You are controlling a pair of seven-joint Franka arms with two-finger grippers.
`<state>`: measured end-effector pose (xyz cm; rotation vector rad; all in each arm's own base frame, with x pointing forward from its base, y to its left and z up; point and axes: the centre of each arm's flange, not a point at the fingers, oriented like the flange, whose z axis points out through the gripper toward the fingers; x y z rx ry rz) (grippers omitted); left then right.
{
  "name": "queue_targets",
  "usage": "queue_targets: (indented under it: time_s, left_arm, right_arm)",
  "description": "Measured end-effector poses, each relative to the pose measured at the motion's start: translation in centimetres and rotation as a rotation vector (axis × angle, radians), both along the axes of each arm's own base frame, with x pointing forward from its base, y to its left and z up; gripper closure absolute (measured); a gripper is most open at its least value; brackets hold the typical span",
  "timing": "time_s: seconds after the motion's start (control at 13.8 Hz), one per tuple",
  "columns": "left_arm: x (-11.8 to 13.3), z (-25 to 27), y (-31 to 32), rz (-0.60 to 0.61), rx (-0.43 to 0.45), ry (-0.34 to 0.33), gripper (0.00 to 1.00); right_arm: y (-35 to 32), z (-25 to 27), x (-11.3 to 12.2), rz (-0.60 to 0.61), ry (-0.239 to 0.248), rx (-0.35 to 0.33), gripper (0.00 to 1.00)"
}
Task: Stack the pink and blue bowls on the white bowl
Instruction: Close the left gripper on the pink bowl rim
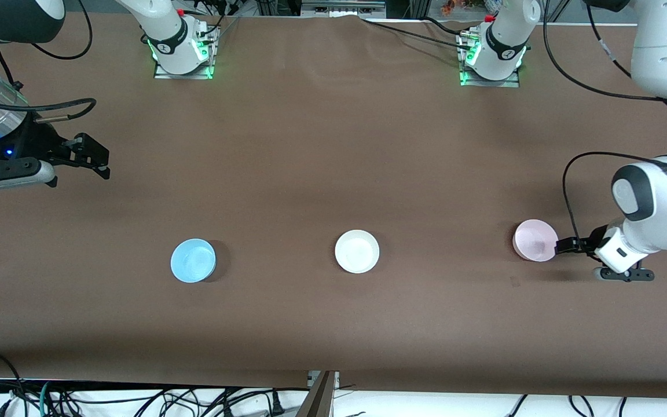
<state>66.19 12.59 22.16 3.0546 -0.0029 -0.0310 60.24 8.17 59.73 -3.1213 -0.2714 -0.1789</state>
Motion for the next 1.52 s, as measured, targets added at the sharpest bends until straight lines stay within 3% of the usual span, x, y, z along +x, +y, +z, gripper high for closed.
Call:
queue_targets:
  time_s: [0.29,0.58,0.8,1.16,1.23,1.3,1.45,1.52]
  left_arm:
    - [-0.5,-1.5,0.0,-0.021,-0.006,0.012,0.16]
    - [-1.3,-1.7,-0.3,-0.039,-0.027,0.072,0.14]
    - [-1.5,-1.6,-0.5,-0.045,-0.036,0.094,0.19]
    - [-1.6,-1.6,-0.6,-0.050,-0.039,0.100,0.69]
    - [-1.6,-1.7,-0.6,-0.051,-0.039,0.100,0.76]
    - [-1.6,-1.7,-0.7,-0.051,-0.039,0.101,0.76]
    - [-1.6,-1.6,-0.8,-0.052,-0.041,0.101,0.95]
    - [-1.6,-1.5,-0.9,-0.053,-0.042,0.101,0.97]
  right_arm:
    - [0.0,0.0,0.0,0.000,0.000,0.000,0.00]
    - [0.0,0.0,0.0,0.000,0.000,0.000,0.00]
    - [-0.1,0.0,0.0,-0.002,0.000,0.000,0.00]
    - [-0.7,-0.2,0.3,-0.012,-0.004,0.000,0.00]
    - [-0.7,-0.4,0.4,-0.012,-0.005,0.000,0.00]
    - [-0.7,-0.5,0.5,-0.012,-0.005,0.000,0.00]
    - [-0.6,-0.9,0.6,-0.012,0.001,-0.001,0.00]
    - [-0.6,-1.3,0.7,-0.013,0.008,-0.002,0.00]
